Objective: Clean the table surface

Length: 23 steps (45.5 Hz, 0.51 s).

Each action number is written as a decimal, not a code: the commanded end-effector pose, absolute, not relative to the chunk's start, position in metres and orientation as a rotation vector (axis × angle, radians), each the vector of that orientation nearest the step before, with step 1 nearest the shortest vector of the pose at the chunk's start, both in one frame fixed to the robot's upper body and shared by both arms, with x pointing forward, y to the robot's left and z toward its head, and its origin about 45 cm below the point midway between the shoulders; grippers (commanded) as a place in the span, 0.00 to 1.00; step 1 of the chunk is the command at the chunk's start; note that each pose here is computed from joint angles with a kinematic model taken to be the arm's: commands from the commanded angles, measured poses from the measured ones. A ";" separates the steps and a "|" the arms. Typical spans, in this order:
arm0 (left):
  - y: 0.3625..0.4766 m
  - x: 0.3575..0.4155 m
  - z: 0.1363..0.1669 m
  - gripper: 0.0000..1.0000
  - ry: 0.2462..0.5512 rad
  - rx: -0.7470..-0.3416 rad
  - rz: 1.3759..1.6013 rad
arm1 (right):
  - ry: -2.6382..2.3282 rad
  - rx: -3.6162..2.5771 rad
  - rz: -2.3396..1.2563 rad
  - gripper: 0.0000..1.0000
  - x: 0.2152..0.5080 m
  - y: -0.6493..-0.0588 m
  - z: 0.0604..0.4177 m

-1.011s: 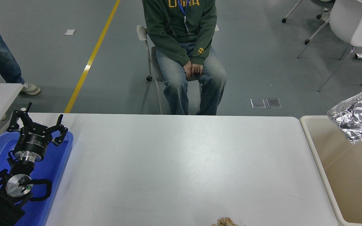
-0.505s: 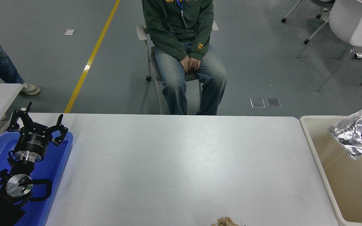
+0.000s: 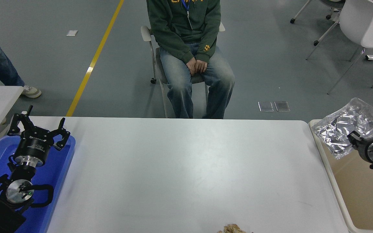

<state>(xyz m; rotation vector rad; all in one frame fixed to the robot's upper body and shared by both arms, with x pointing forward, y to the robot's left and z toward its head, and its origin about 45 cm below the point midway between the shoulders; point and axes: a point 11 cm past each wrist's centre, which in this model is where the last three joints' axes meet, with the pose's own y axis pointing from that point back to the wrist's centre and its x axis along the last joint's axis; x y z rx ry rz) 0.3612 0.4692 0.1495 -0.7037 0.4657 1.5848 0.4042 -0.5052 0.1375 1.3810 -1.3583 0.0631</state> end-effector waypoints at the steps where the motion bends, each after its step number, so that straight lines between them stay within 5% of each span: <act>1: 0.469 0.3612 0.1493 1.00 0.467 -0.703 1.584 | -1.341 1.462 0.103 0.00 0.410 -0.488 0.132; 23: 0.469 0.3612 0.1495 1.00 0.466 -0.704 1.585 | -1.409 1.433 0.105 0.00 0.410 -0.500 0.142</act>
